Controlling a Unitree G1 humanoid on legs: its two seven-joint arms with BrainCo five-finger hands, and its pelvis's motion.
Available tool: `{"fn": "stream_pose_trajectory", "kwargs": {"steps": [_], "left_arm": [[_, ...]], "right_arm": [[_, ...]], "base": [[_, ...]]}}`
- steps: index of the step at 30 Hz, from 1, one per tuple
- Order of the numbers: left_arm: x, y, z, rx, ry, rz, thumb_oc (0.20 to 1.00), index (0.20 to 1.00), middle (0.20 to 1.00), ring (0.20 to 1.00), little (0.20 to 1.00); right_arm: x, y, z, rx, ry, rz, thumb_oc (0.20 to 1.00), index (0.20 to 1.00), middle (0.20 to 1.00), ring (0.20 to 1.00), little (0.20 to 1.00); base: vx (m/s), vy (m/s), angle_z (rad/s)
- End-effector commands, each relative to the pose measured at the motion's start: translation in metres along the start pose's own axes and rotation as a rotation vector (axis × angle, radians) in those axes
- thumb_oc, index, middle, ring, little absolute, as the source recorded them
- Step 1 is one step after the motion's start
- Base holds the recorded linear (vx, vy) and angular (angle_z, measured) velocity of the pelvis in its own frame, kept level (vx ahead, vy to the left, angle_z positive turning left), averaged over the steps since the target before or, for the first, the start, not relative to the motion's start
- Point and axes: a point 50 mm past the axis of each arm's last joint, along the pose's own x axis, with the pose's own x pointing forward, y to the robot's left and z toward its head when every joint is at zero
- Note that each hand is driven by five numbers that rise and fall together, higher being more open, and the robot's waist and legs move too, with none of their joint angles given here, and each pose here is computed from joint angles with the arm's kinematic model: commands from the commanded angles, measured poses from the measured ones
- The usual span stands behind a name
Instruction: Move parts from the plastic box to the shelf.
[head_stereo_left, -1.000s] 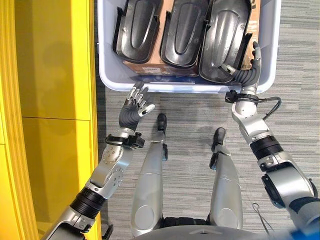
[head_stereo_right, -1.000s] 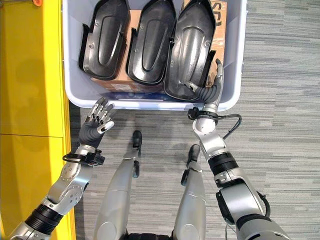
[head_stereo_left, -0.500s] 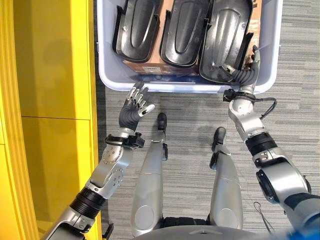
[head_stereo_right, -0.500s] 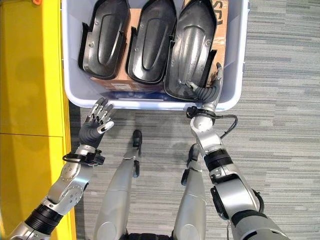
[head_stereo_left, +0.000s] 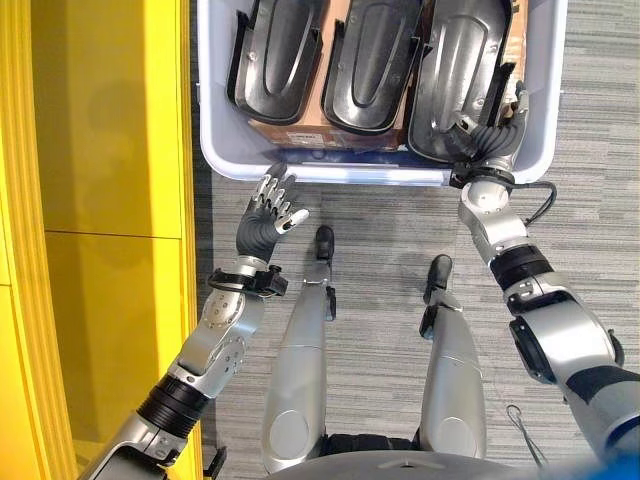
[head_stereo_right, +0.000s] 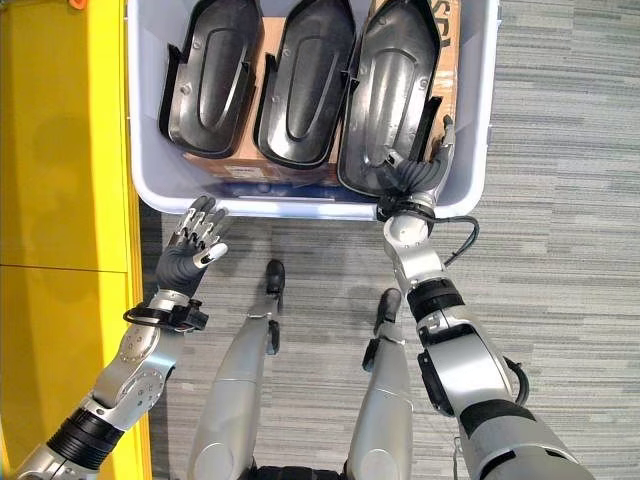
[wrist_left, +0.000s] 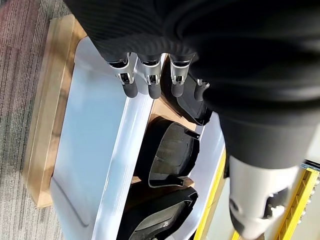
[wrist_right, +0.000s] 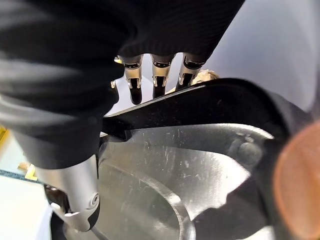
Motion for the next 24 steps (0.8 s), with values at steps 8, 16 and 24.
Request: {"fn": "stream_pose_trajectory", "kwargs": {"steps": [8,16,24], "left_arm": [[-0.007,-0.014,0.021,-0.029,-0.065,-0.121,1.000,1.000,1.000,1.000,1.000],[-0.007,-0.015,0.018,-0.029,-0.044,-0.132,1.000,1.000,1.000,1.000,1.000],[-0.005,-0.017,0.016,-0.040,-0.040,-0.142,1.000,1.000,1.000,1.000,1.000]], "right_arm": [[0.012,0.021,-0.003,-0.045,0.129,0.156,0.200,0.200,0.200,0.200,0.200],[0.006,0.035,-0.011,-0.235,0.138,0.268,0.200,0.200,0.200,0.200,0.200],[0.009,0.028,-0.016,-0.334,0.124,0.272,0.200,0.200,0.200,0.200,0.200]], "base": [[0.00,0.000,0.00],[0.00,-0.004,-0.01],[0.00,0.000,0.00]]}}
